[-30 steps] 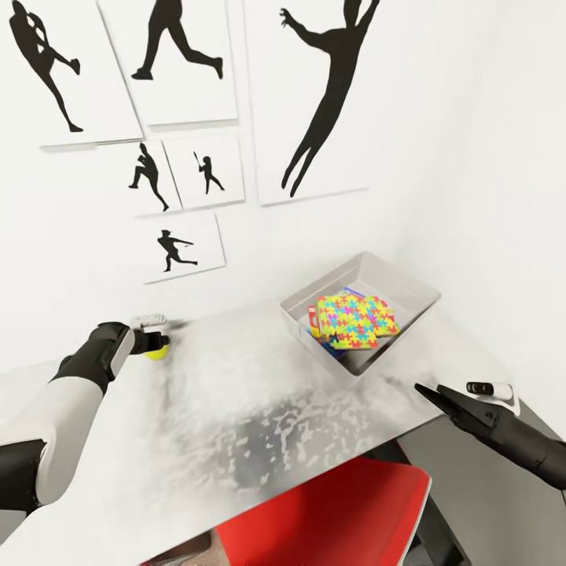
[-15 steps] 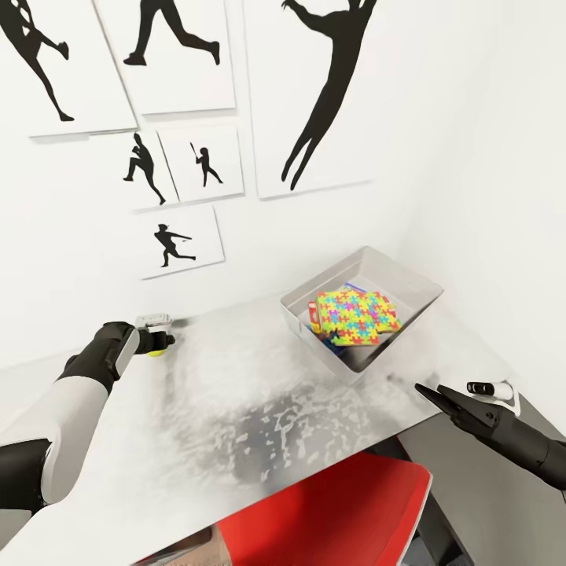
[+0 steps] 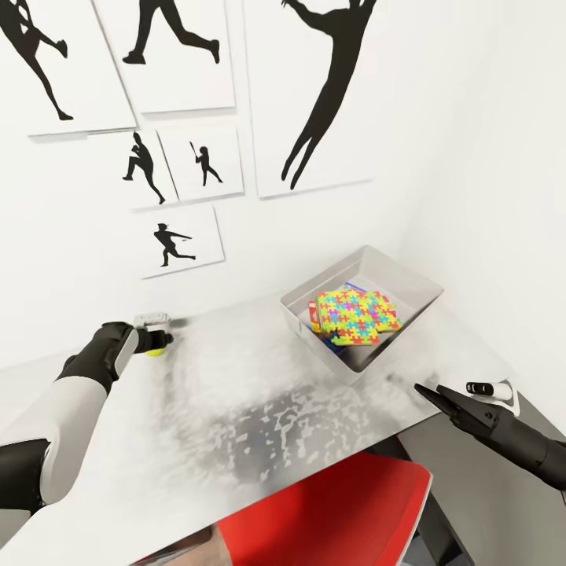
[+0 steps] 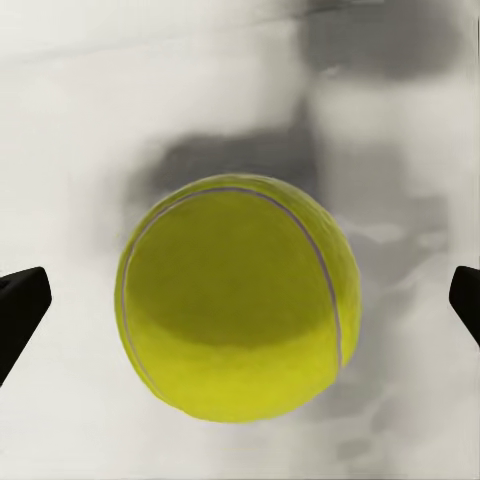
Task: Put all the toys in the child's room - the three board games (two on the bed and one on the table), the two jigsaw puzzles on the table, and the tennis ball on the table - inside the toy box on the table in the child's room.
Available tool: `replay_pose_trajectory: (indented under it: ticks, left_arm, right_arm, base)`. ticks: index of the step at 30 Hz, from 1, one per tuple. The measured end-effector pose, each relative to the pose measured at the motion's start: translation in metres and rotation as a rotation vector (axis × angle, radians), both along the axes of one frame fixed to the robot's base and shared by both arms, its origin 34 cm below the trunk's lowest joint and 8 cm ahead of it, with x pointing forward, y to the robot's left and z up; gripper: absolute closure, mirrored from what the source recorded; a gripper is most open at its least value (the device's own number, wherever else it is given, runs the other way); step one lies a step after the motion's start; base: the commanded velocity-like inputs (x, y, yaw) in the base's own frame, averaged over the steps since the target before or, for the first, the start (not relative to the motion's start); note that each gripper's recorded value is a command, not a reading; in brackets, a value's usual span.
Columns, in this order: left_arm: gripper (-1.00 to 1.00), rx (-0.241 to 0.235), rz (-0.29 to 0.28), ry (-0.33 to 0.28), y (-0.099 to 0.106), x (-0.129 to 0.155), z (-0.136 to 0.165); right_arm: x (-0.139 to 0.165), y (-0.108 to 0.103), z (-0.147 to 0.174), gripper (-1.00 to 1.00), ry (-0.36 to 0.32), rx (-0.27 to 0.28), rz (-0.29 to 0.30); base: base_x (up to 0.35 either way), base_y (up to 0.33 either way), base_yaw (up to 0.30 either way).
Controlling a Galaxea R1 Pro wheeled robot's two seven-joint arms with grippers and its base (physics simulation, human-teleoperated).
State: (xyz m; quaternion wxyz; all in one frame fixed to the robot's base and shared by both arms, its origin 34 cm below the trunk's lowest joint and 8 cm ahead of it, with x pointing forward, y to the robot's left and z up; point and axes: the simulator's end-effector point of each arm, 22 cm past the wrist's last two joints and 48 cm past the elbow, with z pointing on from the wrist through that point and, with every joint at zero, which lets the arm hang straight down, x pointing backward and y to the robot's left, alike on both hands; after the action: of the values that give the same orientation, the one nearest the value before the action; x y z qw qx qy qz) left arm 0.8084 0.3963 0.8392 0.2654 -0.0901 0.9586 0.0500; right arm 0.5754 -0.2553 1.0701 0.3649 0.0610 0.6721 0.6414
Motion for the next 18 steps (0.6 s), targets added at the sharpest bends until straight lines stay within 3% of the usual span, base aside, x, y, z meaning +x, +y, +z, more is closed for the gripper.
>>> replay_pose_trajectory:
  ticks: [6, 18]
  left_arm:
    - [-1.0, 0.015, 0.001, -0.041, 0.0035, 0.0073, 0.0021]
    - [-1.0, 0.015, 0.0, -0.035, 0.0014, 0.0059, -0.0012]
  right_arm:
    - [0.0003, 0.0, -0.0018, -1.0, 0.004, 0.0, 0.0]
    - [0.0003, 0.0, -0.0023, -1.0, 0.005, 0.0, 0.0]
  base:
    - [0.0, 0.0, 0.0]
    - [0.0, 0.0, 0.0]
